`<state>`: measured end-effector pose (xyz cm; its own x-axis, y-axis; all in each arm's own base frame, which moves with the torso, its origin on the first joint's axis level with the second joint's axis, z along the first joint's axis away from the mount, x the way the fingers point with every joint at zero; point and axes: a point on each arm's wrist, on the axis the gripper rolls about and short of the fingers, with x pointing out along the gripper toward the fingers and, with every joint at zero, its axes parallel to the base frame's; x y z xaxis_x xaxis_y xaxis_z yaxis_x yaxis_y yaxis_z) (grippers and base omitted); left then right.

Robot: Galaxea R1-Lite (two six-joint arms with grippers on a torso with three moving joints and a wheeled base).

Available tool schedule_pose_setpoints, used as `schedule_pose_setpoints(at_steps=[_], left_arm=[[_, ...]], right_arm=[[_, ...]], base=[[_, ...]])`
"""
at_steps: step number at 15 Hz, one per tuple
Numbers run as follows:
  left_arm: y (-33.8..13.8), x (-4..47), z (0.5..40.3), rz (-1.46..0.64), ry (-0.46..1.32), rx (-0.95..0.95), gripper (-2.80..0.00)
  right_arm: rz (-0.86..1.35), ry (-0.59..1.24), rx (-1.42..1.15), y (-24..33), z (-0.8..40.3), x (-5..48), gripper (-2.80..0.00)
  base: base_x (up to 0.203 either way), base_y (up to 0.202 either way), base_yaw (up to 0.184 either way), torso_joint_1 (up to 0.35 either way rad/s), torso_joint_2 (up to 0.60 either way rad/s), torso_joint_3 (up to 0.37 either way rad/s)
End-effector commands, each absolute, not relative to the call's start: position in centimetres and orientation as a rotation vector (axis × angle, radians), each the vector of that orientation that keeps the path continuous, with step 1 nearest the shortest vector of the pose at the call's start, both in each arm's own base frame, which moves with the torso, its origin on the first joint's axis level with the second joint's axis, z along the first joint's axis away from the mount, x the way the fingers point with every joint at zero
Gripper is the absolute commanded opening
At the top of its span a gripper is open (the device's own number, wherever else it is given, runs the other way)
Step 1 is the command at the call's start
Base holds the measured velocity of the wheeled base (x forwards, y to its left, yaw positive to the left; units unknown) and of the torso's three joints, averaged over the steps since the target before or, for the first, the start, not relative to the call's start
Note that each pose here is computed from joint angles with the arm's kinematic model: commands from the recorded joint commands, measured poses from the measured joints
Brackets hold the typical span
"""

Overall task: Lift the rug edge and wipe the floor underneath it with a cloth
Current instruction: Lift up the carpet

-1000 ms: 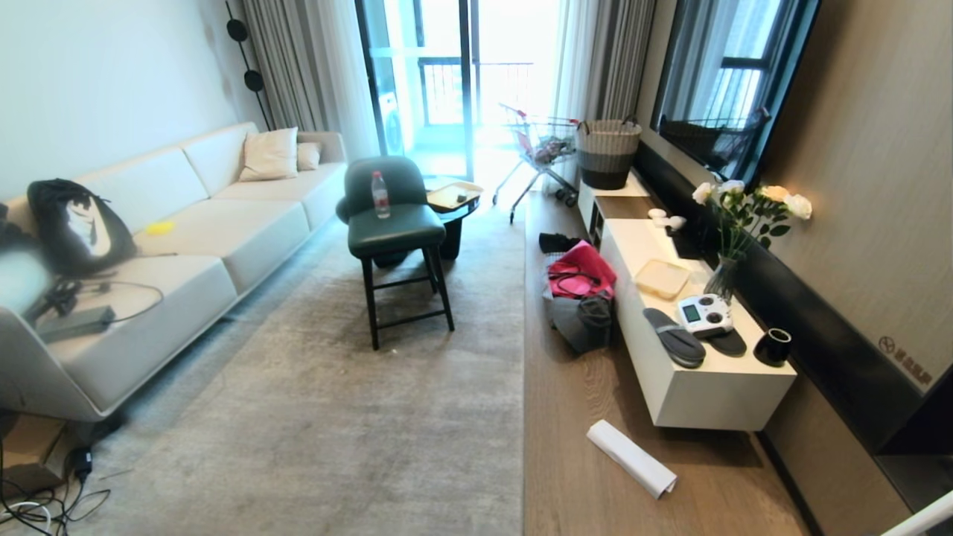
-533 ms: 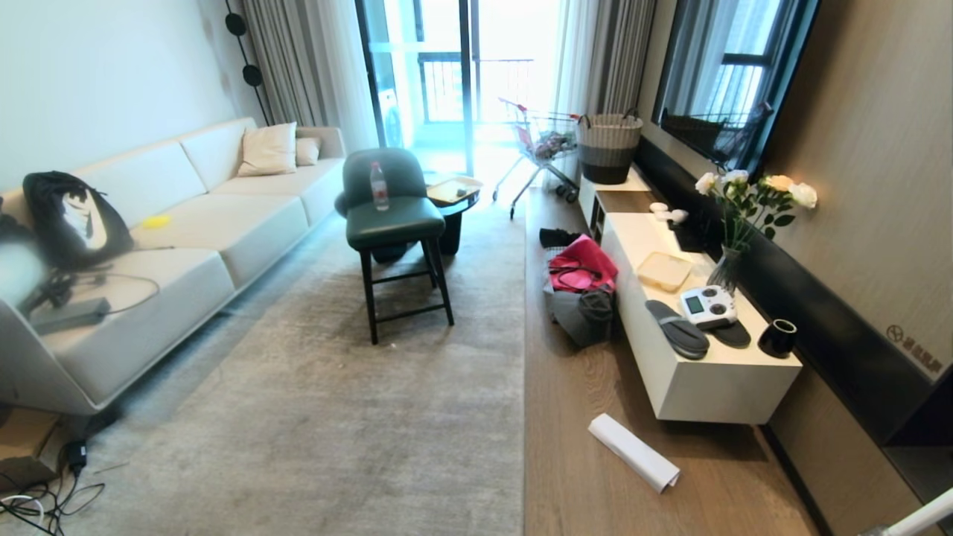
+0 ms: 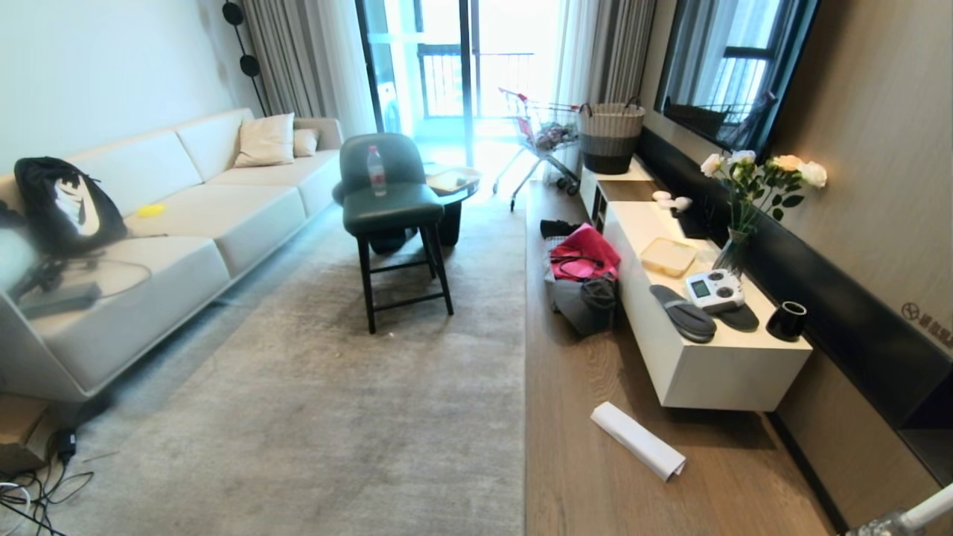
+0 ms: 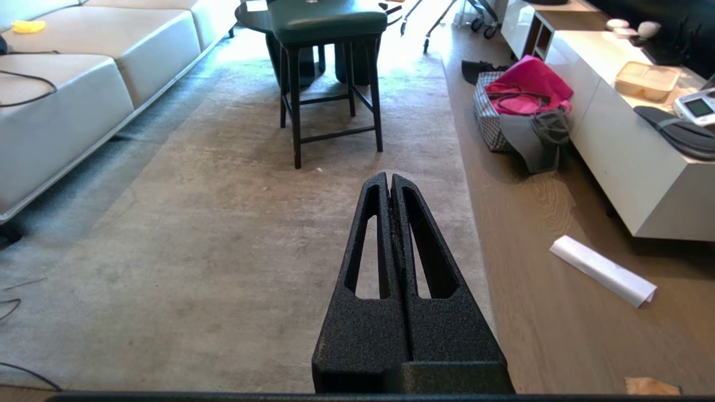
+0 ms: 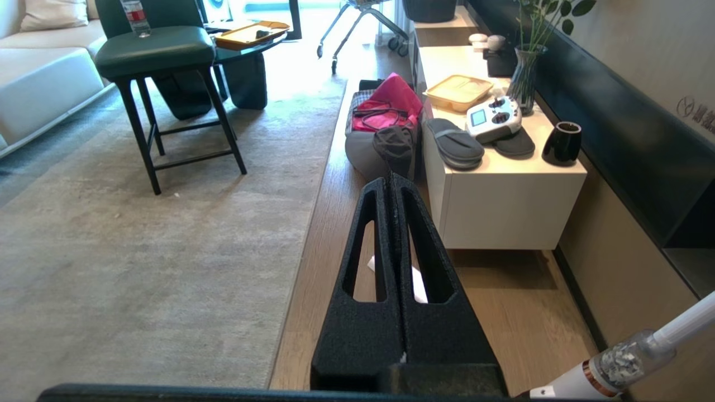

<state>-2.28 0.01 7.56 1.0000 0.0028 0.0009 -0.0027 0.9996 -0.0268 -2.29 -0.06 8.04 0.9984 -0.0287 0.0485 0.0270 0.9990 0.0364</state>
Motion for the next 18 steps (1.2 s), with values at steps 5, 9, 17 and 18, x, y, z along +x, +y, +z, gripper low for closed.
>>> schedule_pose_setpoints(at_steps=[5, 9, 17, 18], left_arm=[[0.01, -2.28, 7.56, 0.003, -0.002, -0.028, -2.8], [0.01, -2.28, 7.56, 0.003, -0.002, -0.028, -2.8], [0.01, -2.28, 7.56, 0.003, -0.002, -0.028, -2.8], [0.01, -2.28, 7.56, 0.003, -0.002, -0.028, -2.8]], right_arm=[[-0.027, -0.048, 0.036, -0.06, 8.05, -2.28, -2.8], [-0.027, -0.048, 0.037, -0.06, 8.05, -2.28, -2.8], [-0.027, -0.048, 0.036, -0.06, 8.05, -2.28, -2.8], [-0.03, -0.048, 0.036, -0.06, 8.05, -2.28, -2.8]], base=[[0.0, 0.0, 0.0, -0.163, 0.52, 0.352], [0.0, 0.0, 0.0, -0.124, 0.5, 0.367], [0.0, 0.0, 0.0, -0.057, 0.45, 0.374], [0.0, 0.0, 0.0, 0.003, 0.04, 0.003]])
